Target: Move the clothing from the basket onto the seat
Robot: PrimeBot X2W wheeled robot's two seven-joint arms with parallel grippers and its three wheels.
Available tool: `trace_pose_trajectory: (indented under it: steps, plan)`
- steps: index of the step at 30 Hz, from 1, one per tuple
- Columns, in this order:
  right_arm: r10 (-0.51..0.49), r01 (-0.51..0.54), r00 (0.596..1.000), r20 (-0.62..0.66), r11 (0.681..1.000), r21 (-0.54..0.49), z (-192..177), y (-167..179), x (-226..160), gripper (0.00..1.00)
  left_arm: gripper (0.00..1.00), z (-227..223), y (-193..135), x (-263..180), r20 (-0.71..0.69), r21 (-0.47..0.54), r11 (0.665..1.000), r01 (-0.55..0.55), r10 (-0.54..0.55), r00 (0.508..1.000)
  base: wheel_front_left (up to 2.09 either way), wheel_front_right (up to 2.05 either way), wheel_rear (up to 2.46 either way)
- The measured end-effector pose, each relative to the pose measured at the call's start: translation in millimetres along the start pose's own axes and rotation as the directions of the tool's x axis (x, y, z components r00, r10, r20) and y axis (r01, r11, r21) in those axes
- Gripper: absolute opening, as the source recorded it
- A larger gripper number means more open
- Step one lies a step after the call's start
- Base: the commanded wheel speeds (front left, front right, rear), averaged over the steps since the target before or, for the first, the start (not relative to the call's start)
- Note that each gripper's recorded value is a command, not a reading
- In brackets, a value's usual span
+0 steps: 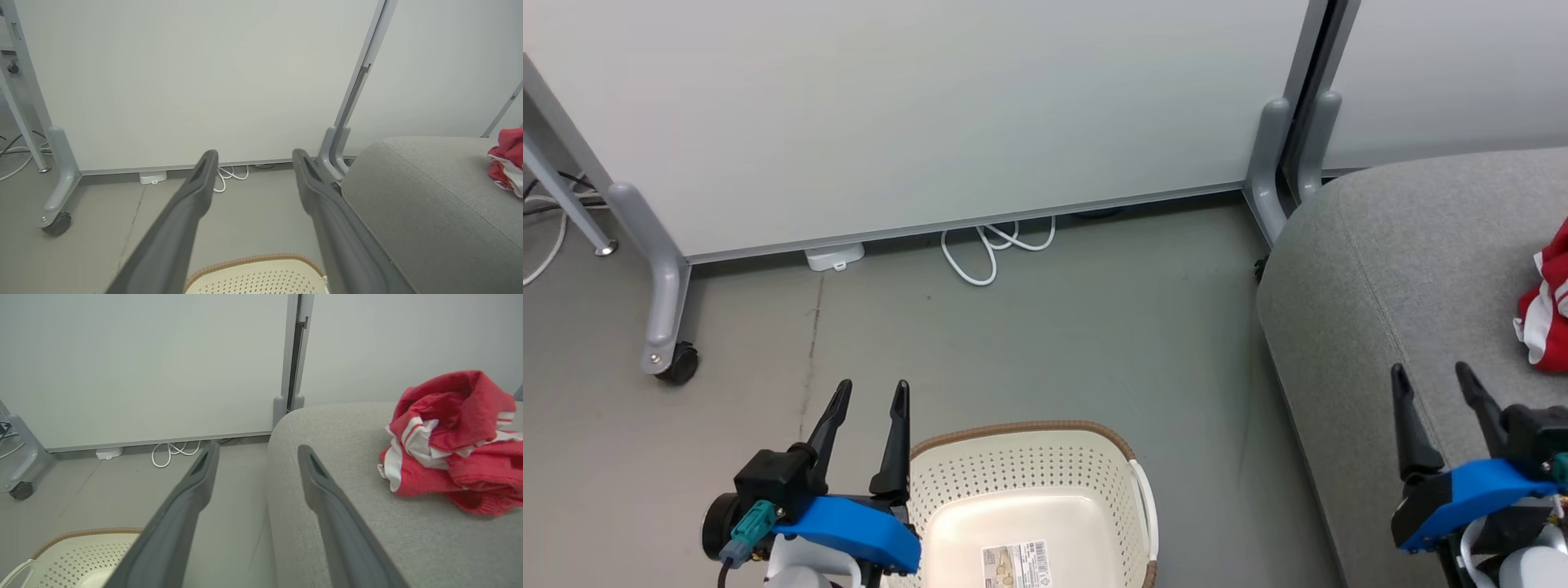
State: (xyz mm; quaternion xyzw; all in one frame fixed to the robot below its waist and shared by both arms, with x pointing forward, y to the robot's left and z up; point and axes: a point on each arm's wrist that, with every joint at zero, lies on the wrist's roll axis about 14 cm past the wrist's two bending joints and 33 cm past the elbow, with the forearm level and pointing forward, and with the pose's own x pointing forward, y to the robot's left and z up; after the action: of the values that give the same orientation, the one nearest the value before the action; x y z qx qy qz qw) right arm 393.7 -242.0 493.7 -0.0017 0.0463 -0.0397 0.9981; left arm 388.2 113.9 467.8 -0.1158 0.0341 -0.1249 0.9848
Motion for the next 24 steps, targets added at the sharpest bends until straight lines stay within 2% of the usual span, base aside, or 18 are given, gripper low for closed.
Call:
trace_pose_trajectory:
  steps: [9,24]
  plan:
    - [0.098,-0.098,0.995,0.002,0.995,0.017,-7,43,-10,1.0,1.0,1,19,-16,0.007,-0.016,0.997,-0.078,0.078,0.997,0.0,0.0,0.0]
    - [0.176,-0.175,0.984,-0.01,0.982,0.074,-18,72,-13,1.0,1.0,-1,44,-43,0.007,-0.011,0.986,-0.168,0.168,0.986,0.0,0.0,0.0]
